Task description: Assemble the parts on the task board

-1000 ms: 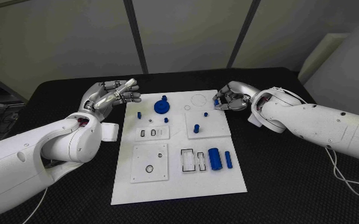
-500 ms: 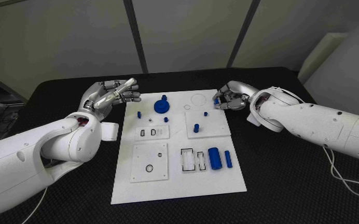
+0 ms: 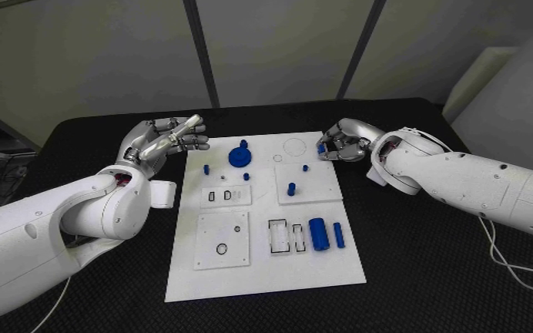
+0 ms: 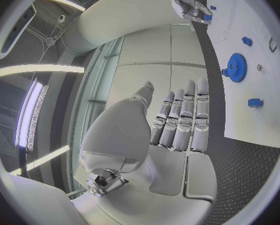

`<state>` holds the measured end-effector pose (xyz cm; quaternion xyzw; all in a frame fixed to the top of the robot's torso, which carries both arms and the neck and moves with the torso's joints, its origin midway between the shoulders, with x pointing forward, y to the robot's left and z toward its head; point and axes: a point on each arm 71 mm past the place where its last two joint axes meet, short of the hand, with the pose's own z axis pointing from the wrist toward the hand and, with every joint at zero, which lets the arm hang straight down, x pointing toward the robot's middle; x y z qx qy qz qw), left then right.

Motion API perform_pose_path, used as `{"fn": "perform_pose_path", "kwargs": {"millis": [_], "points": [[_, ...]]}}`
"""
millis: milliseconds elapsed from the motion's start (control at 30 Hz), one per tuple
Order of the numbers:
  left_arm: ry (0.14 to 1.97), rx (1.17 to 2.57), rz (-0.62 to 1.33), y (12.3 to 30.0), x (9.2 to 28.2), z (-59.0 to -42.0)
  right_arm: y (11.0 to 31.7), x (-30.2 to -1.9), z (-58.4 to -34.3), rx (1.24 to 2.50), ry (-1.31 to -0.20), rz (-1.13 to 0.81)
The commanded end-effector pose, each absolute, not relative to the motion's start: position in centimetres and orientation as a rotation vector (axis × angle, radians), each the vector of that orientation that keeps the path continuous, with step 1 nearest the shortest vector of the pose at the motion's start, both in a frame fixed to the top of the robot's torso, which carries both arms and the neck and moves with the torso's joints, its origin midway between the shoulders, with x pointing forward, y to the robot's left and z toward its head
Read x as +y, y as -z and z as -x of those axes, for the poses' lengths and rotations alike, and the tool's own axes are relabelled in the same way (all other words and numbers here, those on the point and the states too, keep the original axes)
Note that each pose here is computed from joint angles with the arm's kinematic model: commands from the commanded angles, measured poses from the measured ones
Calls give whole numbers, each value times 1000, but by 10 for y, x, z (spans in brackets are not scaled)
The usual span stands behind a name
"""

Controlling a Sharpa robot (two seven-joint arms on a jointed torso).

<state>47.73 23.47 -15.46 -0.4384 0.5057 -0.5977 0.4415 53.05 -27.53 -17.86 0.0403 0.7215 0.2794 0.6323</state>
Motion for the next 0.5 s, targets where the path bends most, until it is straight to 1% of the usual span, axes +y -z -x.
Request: {"fn": "perform_pose_path", "kwargs": {"millis": [33, 500], "points": [[1500, 1255, 1073, 153, 233, -477, 176, -275, -531, 1627, -638, -89], [1497, 1253, 1073, 153, 235, -477, 170, -272, -528, 1560, -653, -87]]}}
